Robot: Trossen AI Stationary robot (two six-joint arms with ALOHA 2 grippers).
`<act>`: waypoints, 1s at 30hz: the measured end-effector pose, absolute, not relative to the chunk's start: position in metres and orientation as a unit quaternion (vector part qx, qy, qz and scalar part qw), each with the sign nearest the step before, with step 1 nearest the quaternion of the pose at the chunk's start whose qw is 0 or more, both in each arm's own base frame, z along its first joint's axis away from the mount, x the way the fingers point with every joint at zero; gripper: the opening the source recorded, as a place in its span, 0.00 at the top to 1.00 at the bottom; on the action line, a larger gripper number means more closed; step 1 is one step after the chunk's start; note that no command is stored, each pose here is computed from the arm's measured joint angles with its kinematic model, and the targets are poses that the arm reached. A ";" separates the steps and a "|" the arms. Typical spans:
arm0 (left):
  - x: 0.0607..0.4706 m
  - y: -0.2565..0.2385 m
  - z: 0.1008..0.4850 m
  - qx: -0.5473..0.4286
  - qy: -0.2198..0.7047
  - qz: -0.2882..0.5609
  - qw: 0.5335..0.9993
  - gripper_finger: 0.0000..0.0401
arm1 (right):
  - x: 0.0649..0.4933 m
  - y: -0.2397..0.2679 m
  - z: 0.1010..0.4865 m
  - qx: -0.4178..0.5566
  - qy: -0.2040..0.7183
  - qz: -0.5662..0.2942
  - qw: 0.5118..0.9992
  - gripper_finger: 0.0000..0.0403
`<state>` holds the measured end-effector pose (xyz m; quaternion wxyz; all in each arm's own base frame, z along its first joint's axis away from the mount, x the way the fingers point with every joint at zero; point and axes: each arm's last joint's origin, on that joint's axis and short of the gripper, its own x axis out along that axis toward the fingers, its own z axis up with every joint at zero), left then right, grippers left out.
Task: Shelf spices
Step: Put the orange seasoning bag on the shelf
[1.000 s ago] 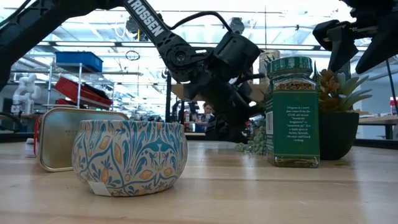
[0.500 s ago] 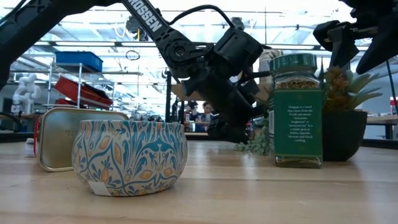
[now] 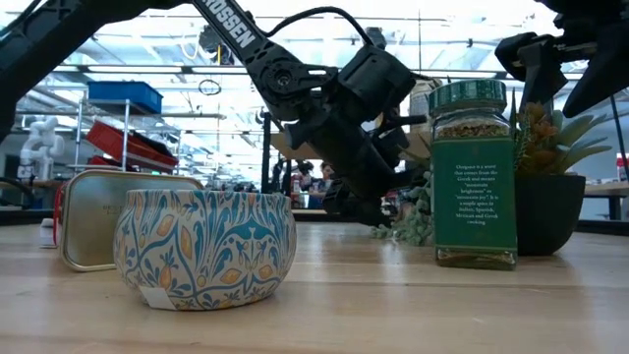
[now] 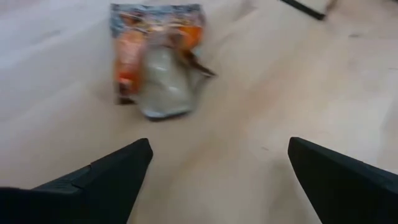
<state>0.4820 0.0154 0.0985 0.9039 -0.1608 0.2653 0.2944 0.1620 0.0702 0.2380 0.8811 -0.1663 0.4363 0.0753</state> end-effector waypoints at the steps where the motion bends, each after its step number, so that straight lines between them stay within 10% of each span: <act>1: 0.481 0.019 0.098 -0.158 0.266 0.302 0.902 0.01 | 0.162 0.070 0.238 -0.166 0.436 0.075 0.881 0.51; 30: 0.489 0.056 0.112 -0.065 0.214 0.298 0.928 0.01 | 0.162 0.070 0.238 -0.173 0.434 0.079 0.880 0.51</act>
